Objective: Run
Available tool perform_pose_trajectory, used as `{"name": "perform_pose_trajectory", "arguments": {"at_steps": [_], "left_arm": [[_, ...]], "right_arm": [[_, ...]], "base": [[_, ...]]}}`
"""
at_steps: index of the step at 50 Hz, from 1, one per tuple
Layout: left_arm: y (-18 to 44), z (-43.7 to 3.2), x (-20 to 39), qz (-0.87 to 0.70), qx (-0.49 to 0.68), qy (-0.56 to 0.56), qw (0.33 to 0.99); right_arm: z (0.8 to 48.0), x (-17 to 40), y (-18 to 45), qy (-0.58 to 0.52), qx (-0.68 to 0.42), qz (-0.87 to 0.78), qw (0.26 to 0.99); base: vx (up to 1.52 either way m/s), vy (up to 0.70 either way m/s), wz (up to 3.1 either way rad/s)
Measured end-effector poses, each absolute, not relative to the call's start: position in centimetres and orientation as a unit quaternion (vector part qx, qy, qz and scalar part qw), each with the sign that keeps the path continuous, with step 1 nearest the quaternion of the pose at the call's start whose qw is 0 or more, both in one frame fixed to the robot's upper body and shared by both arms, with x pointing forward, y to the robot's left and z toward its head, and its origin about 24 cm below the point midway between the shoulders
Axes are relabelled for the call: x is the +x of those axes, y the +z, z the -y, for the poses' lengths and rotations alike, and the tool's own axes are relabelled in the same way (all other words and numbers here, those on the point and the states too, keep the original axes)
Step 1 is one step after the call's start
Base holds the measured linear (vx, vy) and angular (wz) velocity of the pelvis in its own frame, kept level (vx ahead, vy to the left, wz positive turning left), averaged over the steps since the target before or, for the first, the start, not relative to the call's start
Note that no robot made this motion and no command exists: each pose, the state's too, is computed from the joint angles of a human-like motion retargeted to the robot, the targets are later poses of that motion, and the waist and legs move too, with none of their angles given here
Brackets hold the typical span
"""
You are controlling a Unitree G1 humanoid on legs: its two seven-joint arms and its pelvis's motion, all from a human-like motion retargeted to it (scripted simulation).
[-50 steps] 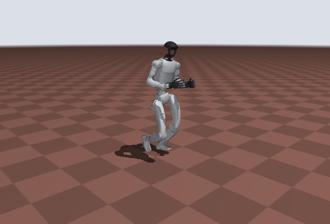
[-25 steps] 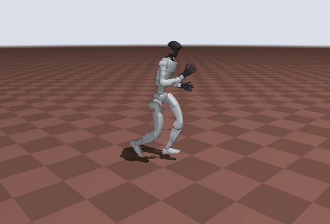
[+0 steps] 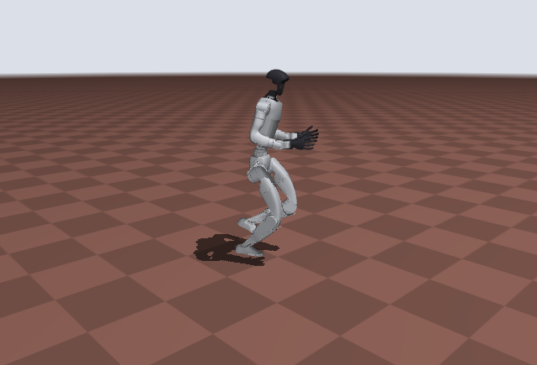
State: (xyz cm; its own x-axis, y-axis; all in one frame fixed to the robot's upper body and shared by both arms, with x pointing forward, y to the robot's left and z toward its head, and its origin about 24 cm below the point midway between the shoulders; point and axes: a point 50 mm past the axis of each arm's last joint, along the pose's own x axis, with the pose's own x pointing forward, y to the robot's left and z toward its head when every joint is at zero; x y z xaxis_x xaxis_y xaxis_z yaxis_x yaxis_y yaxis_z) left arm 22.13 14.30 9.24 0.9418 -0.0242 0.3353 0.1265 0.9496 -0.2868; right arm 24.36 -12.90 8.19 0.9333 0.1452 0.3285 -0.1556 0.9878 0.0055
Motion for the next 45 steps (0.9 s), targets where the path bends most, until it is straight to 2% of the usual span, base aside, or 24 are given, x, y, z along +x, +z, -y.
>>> {"name": "perform_pose_trajectory", "arguments": {"at_steps": [5, 12, 15, 18, 23, 26, 29, 32, 34, 38, 45], "left_arm": [[6.3, -15.6, 18.9, 0.091, -0.182, -0.041, 0.978], [3.2, -16.1, 16.8, 0.019, -0.195, -0.009, 0.981], [3.4, -16.0, 18.1, 0.036, -0.139, -0.008, 0.990], [5.3, -15.1, 21.1, 0.095, -0.108, -0.010, 0.990], [11.9, -14.2, 22.6, 0.237, -0.200, -0.028, 0.950], [13.6, -14.0, 21.7, 0.274, -0.243, -0.056, 0.929], [14.0, -13.9, 21.1, 0.276, -0.254, -0.077, 0.924], [12.3, -14.2, 20.9, 0.233, -0.242, -0.058, 0.940], [10.2, -14.7, 20.9, 0.180, -0.226, -0.020, 0.957], [6.9, -15.6, 20.0, 0.101, -0.216, 0.025, 0.971], [4.1, -16.1, 17.0, 0.022, -0.224, -0.005, 0.974]], "right_arm": [[9.1, 24.2, 15.4, 0.171, 0.097, 0.310, 0.930], [8.0, 22.2, 17.0, 0.244, 0.093, 0.351, 0.899], [8.6, 22.4, 14.3, 0.220, 0.072, 0.299, 0.926], [10.4, 22.2, 7.8, 0.170, 0.045, 0.161, 0.971], [16.1, 16.0, -0.7, 0.091, 0.033, -0.054, 0.994], [17.9, 12.8, -2.6, 0.047, 0.043, -0.125, 0.990], [18.5, 12.3, -2.8, 0.020, 0.057, -0.140, 0.988], [18.4, 14.4, -2.0, 0.013, 0.045, -0.109, 0.993], [17.7, 17.8, -0.5, 0.015, 0.026, -0.057, 0.998], [14.7, 23.8, 5.6, 0.047, 0.041, 0.094, 0.994], [10.7, 23.3, 12.6, 0.173, 0.095, 0.242, 0.950]], "base": [[1.26, 0.14, 0.59], [1.24, 0.12, 0.76], [1.24, 0.00, 0.67], [1.21, 0.01, 1.06], [1.28, 0.12, 1.12], [1.23, 0.01, 1.13], [1.17, 0.02, 1.27], [1.17, 0.01, 1.35], [1.15, 0.02, 1.33], [1.17, 0.08, 1.46], [1.19, 0.16, 1.81]]}}
